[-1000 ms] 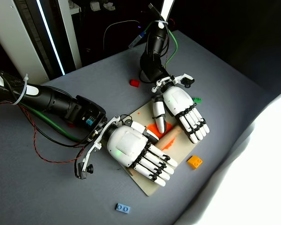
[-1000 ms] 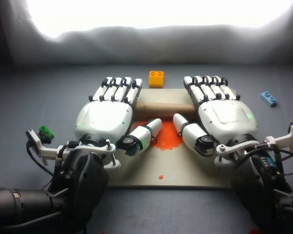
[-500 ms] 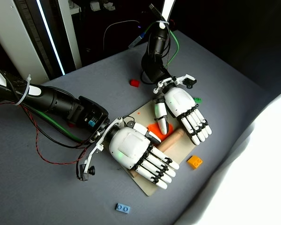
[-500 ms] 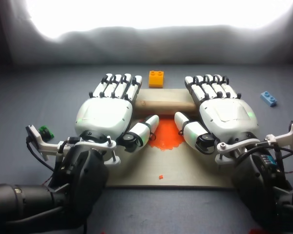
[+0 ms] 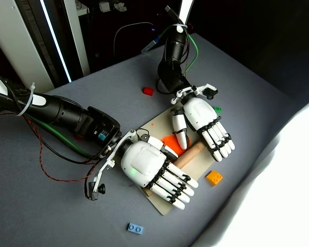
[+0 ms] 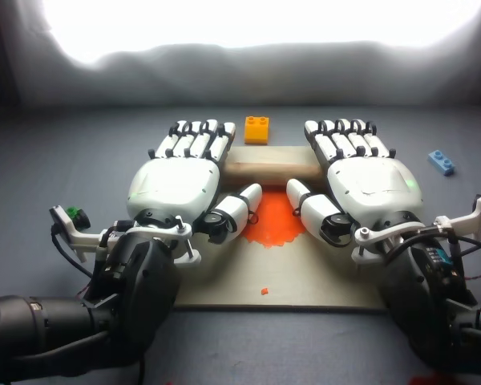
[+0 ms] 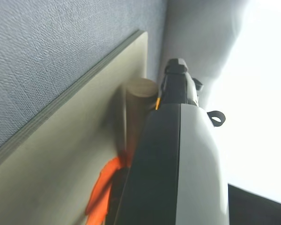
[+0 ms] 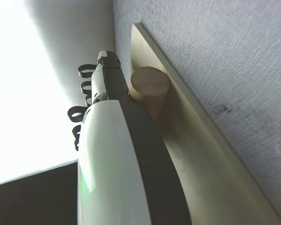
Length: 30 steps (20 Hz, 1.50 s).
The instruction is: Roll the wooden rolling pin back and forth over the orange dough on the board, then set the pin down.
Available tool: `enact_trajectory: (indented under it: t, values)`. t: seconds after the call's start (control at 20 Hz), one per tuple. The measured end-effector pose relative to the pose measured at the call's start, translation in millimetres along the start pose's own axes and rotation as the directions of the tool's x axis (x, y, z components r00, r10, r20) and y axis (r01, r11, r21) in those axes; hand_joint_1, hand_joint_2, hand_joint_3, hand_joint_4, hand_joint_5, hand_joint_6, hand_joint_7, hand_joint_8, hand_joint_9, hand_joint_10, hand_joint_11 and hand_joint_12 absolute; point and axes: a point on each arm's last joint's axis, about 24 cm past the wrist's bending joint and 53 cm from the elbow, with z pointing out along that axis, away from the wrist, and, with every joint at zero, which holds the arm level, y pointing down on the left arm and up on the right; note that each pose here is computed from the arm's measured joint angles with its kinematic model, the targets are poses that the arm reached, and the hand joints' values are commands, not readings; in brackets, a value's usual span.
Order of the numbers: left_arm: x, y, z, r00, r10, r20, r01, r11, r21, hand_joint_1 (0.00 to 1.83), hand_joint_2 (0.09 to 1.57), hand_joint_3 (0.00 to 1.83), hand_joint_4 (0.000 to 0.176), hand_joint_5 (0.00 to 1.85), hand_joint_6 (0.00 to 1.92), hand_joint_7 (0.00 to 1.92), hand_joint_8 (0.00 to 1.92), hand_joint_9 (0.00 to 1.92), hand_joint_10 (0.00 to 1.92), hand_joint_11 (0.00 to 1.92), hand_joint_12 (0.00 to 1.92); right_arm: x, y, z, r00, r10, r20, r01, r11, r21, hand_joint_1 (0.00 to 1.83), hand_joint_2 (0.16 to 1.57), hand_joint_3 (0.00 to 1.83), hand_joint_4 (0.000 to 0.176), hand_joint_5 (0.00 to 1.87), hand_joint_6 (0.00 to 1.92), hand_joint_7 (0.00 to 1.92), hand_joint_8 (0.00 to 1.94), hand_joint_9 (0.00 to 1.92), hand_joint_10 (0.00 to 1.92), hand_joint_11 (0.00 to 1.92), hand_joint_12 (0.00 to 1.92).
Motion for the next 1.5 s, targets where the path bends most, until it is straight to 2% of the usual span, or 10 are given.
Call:
enact_trajectory:
  t: [1.15, 1.5]
  values:
    - [-3.7, 1.2, 14.2, 1.0000, 0.001, 0.007, -0.001, 1.0000, -0.005, 0.00, 1.47, 0.02, 0.000, 0.01, 0.00, 0.00, 0.00, 0.00, 0.00, 0.00, 0.00, -2.9, -0.4, 6.7, 1.000, 0.007, 0.005, -0.007, 1.000, 0.006, 0.00, 1.48, 0.00, 0.000, 0.04, 0.01, 0.04, 0.01, 0.00, 0.00, 0.00, 0.00]
    - [-0.5, 0.9, 14.6, 1.0000, -0.001, -0.008, 0.001, 1.0000, -0.006, 0.00, 1.47, 0.02, 0.000, 0.03, 0.01, 0.02, 0.01, 0.00, 0.00, 0.00, 0.00, -2.8, -0.4, 6.7, 1.000, 0.007, 0.005, -0.007, 1.000, 0.006, 0.00, 1.47, 0.00, 0.000, 0.06, 0.01, 0.08, 0.02, 0.02, 0.01, 0.00, 0.00]
